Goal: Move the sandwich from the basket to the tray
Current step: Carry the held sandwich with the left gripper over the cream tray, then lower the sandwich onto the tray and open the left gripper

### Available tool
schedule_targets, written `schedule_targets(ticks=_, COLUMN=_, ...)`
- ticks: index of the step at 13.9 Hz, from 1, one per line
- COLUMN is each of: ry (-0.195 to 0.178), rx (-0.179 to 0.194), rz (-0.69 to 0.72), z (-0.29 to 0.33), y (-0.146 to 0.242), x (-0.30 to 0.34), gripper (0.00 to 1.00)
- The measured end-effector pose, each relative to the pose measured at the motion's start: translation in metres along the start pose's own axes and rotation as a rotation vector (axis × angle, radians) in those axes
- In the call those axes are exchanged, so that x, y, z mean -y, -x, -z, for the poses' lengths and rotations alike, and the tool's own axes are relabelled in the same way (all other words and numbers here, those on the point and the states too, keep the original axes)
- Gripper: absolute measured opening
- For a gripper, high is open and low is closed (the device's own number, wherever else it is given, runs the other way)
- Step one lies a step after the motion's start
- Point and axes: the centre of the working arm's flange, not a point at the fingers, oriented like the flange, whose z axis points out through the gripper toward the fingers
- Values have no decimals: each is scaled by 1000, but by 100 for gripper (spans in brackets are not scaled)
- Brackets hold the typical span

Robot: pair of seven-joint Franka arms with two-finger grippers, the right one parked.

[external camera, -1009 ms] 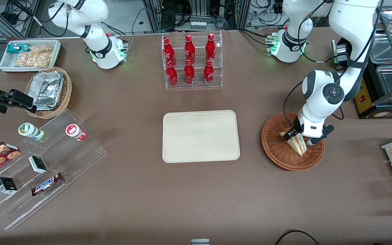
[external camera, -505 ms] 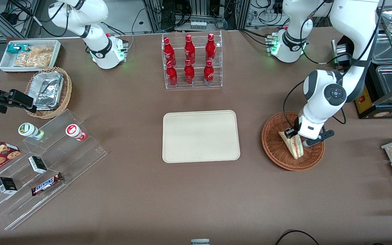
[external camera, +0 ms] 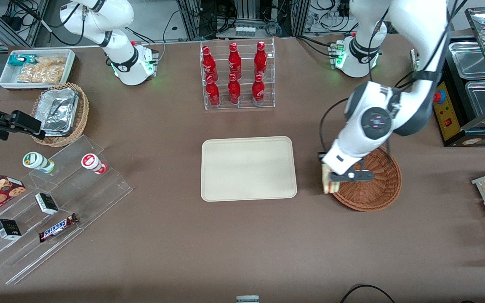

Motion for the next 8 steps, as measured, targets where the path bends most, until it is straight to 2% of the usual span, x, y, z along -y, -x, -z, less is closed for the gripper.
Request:
schedule_targets(ticks=4, ry=-1, rx=28, rz=68, z=-26, y=14, x=-99, gripper=15)
schedule_targets(ticks=8, ry=8, rx=37, rz=122, z=-54, y=25, x=-169, gripper=15)
